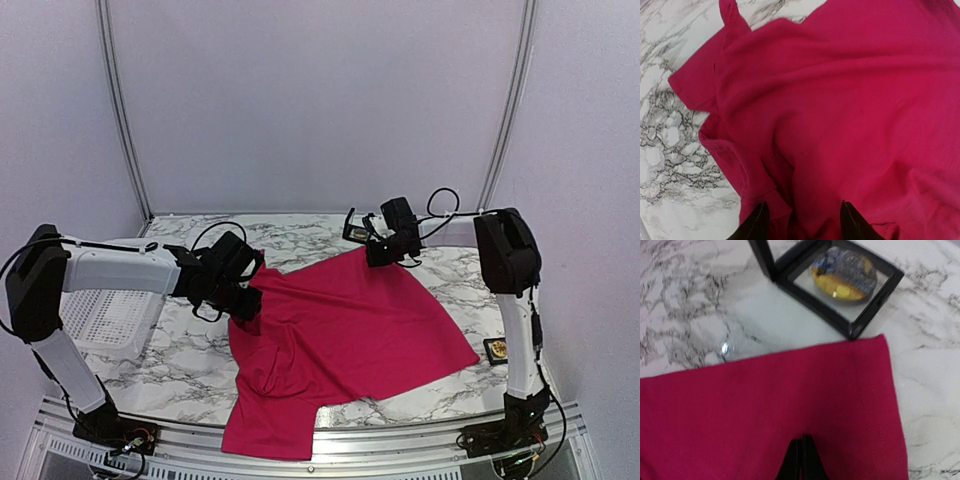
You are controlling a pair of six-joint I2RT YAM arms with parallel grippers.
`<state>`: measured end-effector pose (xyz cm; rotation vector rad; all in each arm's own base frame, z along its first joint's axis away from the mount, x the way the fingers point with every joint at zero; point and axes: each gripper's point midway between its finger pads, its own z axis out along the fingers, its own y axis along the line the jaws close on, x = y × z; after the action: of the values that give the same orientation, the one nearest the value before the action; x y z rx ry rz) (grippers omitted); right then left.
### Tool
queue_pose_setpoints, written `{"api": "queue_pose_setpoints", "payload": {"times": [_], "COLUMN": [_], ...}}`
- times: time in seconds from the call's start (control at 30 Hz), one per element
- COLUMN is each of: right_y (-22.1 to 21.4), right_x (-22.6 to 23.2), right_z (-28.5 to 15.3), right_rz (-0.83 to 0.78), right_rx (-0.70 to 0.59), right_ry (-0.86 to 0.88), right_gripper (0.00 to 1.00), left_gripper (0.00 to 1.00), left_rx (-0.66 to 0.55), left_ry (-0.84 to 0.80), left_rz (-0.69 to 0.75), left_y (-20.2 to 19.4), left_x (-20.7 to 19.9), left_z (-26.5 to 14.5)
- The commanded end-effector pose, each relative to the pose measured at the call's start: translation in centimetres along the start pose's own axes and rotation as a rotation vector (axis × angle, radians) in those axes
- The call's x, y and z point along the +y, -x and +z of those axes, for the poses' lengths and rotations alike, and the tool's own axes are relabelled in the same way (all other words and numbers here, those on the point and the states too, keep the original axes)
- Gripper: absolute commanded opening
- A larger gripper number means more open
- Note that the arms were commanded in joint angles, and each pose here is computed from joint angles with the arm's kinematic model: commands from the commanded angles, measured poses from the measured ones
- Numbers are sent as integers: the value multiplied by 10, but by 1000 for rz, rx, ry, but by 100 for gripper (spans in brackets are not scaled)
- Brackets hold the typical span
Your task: Pin the brooch onto the clothing
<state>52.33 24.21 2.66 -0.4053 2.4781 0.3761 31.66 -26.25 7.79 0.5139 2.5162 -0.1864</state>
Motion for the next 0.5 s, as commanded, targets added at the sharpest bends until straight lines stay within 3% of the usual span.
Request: {"api": "queue_pose_setpoints", "payload": {"times": [0.0,0.23,0.47], "right_y": [2,-49,-75], "right_x": [-20,-84,-134], "right_z": [-1,-28,-50], "right_rz": [55,198,310], "right_rx": [1,36,41], "right_ry": [-91,-258,-301], "right_gripper": [0,0,0], "left_gripper": [49,49,54], "left_rx": [58,99,113], "left_ry": [63,189,307], "left_rz": [-39,-87,-65], "left_y": [-28,-59,-47], "left_x": [21,65,104], "left_z": [15,17,34]}}
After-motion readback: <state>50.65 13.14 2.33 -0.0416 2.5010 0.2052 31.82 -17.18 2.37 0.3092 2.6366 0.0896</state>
